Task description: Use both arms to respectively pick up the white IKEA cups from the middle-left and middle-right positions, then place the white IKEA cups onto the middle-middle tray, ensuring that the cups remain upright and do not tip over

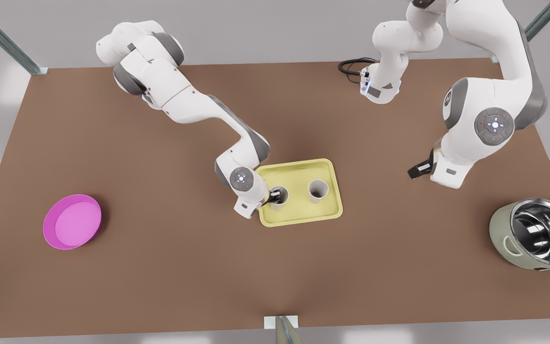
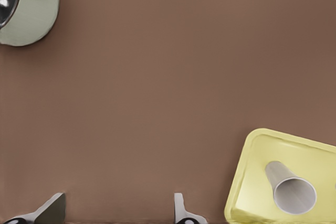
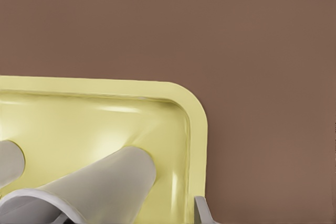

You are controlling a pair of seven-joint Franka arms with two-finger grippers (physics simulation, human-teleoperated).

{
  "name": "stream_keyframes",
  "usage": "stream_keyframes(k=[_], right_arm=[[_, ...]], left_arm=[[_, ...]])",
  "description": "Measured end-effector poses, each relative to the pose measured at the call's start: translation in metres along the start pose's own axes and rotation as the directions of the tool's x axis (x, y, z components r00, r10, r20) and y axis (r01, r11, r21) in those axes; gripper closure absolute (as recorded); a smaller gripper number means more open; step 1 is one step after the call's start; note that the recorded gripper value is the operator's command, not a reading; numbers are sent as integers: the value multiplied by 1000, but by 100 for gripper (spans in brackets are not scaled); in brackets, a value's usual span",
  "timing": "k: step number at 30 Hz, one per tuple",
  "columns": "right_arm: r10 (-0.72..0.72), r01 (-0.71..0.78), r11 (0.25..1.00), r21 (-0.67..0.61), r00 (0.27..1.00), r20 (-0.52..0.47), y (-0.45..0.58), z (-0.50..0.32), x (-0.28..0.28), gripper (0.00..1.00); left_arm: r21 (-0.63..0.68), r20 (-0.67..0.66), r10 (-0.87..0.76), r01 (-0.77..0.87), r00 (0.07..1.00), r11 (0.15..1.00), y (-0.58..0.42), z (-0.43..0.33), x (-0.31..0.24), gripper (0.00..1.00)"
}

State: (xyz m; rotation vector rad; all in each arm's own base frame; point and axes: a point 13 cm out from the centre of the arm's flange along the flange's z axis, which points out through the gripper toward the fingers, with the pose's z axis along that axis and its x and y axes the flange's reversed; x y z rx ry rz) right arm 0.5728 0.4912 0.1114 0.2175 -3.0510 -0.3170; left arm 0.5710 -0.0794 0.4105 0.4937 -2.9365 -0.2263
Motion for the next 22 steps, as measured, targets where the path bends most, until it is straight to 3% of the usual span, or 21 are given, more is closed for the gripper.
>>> stream_keyframes(k=[8,11,13,15,17,22], right_arm=[[83,-83,995,-64,997,-2,-7,-85,-10,0],[273,-272,962,29,953,-132,-175,-87,-29,0],[386,-366,920,142,909,-160,-297,-109,-29,0],[441,-411,877,250,894,-75,-374,-188,-31,0],[451,-443,854,272,892,36,-399,-303,-14,0],[396,-400,877,267,916,70,-377,-420,74,0]], left_arm=[[-66,-136,143,-153,980,986,25,12,27,0],[-68,-163,185,-198,969,978,27,15,32,0],[-67,-174,209,-223,962,973,29,16,34,0],[-65,-182,229,-245,956,967,30,16,35,0],[-63,-189,248,-264,950,963,30,16,37,0],[-58,-203,286,-303,937,951,32,16,40,0]])
